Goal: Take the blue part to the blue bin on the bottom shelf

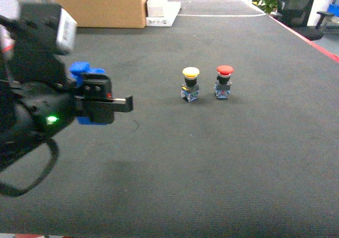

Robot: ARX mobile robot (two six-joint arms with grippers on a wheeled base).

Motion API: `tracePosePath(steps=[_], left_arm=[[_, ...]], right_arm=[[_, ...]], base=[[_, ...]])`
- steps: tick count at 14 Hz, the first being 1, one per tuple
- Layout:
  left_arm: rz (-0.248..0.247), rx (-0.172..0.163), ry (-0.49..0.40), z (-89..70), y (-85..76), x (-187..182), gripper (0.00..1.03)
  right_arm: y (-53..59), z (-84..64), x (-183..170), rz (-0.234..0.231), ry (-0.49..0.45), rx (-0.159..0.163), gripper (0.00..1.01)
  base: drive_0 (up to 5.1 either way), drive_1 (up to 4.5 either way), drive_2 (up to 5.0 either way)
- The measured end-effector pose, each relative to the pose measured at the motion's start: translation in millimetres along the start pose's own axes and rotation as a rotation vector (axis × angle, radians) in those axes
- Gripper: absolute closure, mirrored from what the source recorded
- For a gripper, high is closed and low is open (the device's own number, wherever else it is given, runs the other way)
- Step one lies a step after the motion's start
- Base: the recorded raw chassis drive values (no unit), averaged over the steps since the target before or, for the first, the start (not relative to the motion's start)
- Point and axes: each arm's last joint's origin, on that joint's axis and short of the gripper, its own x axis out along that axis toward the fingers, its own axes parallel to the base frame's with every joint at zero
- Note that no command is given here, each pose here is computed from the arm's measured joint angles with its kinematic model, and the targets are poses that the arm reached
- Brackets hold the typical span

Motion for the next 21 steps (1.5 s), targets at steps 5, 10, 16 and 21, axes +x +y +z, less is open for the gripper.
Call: tracePosePath(steps=[5, 10, 16, 21], left_arm=[[0.124, -0.005, -0.029, 26.0, 34.4, -137.9, 0.59], [0.178, -0.085, -0.118, 36.1, 50.1, -221.5, 0.59], [0.176, -0.096, -0.09, 33.2, 52.9, -220.5, 0.59], [0.176, -0.096, -0.091, 33.3, 52.9, -220.5, 0.59]], right_arm=[[0.0, 0.0, 0.0, 0.0, 0.0, 0.0, 0.03], [0.0, 0.0, 0.0, 0.0, 0.0, 0.0, 0.03], [0.0, 0.1, 0.0, 0.0, -0.001, 0.0, 0.03], [0.0, 0.1, 0.0, 0.0, -0.001, 0.0, 0.03]], base=[[0.0, 0.0, 0.0], [0.0, 0.0, 0.0], [0.0, 0.0, 0.0], [0.0, -0.81, 0.8]])
